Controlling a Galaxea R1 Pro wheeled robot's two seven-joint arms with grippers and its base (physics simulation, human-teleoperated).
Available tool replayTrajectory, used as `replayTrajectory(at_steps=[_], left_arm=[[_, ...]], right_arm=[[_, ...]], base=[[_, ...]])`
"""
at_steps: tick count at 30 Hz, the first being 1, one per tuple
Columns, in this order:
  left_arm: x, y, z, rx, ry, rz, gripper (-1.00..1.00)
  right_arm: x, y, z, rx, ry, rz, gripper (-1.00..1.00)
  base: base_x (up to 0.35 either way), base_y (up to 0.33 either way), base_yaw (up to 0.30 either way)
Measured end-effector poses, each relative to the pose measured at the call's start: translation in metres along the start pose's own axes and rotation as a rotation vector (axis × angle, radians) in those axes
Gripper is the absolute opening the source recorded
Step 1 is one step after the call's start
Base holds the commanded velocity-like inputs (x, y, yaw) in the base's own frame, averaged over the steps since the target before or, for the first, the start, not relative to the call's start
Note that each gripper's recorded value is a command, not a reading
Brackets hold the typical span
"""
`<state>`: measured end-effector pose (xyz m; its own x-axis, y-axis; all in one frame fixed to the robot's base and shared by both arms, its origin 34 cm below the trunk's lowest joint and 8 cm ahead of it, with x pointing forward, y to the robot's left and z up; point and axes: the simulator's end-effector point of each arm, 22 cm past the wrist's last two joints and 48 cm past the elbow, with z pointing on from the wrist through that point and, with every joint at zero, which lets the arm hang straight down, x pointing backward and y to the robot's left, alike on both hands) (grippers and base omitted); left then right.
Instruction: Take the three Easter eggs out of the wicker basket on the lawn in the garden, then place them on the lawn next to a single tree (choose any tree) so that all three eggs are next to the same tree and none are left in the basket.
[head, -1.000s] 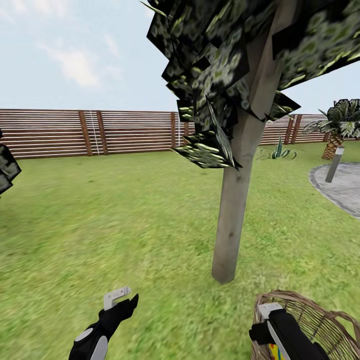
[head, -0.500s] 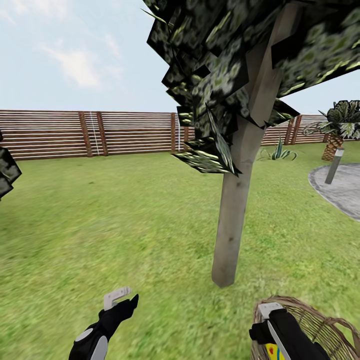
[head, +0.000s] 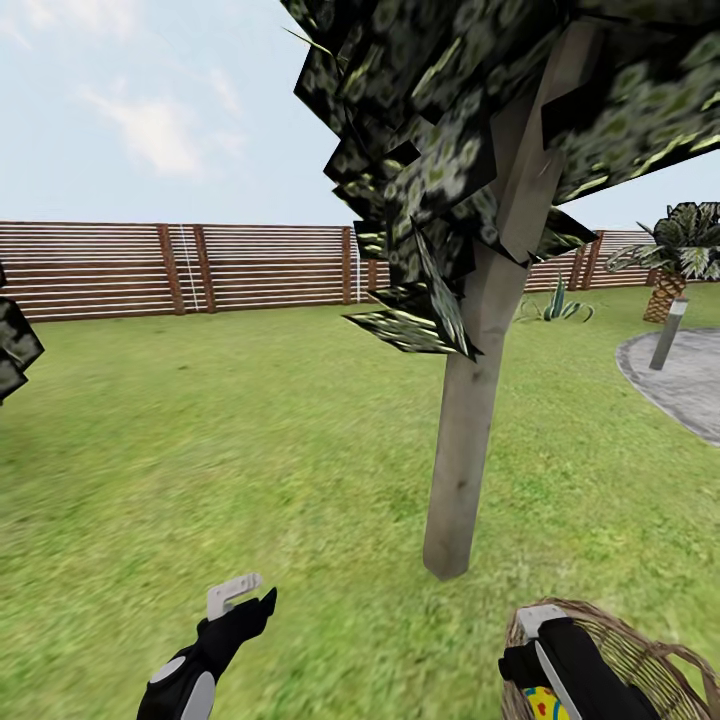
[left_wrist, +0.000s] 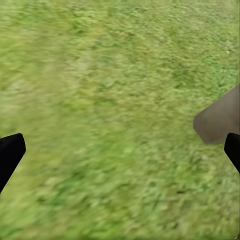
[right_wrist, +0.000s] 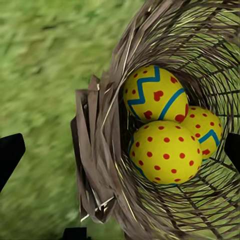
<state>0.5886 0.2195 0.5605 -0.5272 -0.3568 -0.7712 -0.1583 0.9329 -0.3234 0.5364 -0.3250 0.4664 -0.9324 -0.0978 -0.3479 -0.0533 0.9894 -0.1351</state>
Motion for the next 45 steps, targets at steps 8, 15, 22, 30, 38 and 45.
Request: replayTrajectory(at_steps=[8, 15, 22, 30, 38, 45], left_arm=[[0.001, 0.0, 0.0, 0.0, 0.004, 0.0, 1.0], [0.001, 0.0, 0.0, 0.0, 0.002, -0.001, 1.0], [0.001, 0.0, 0.0, 0.001, 0.003, -0.001, 1.0], [0.001, 0.0, 0.0, -0.002, 0.003, -0.001, 1.0], [0.002, 0.001, 0.0, -0.002, 0.006, -0.001, 1.0], [0.012, 0.003, 0.002, -0.009, 0.027, -0.002, 1.0]], right_arm=[[0.0, 0.0, 0.0, 0.0, 0.001, -0.001, 1.0], [0.001, 0.0, 0.0, 0.0, 0.002, -0.001, 1.0], [0.001, 0.001, 0.001, -0.001, 0.003, -0.002, 1.0], [0.0, -0.008, 0.0, 0.01, 0.0, 0.009, 1.0], [0.003, -0.042, -0.002, 0.031, -0.001, 0.127, 1.0], [0.003, -0.043, -0.002, 0.033, 0.0, 0.133, 1.0]], base=[[0.0, -0.21, 0.0], [0.0, -0.176, 0.0], [0.0, -0.013, 0.0], [0.0, 0.0, 0.0], [0.0, 0.0, 0.0], [0.0, 0.0, 0.0]])
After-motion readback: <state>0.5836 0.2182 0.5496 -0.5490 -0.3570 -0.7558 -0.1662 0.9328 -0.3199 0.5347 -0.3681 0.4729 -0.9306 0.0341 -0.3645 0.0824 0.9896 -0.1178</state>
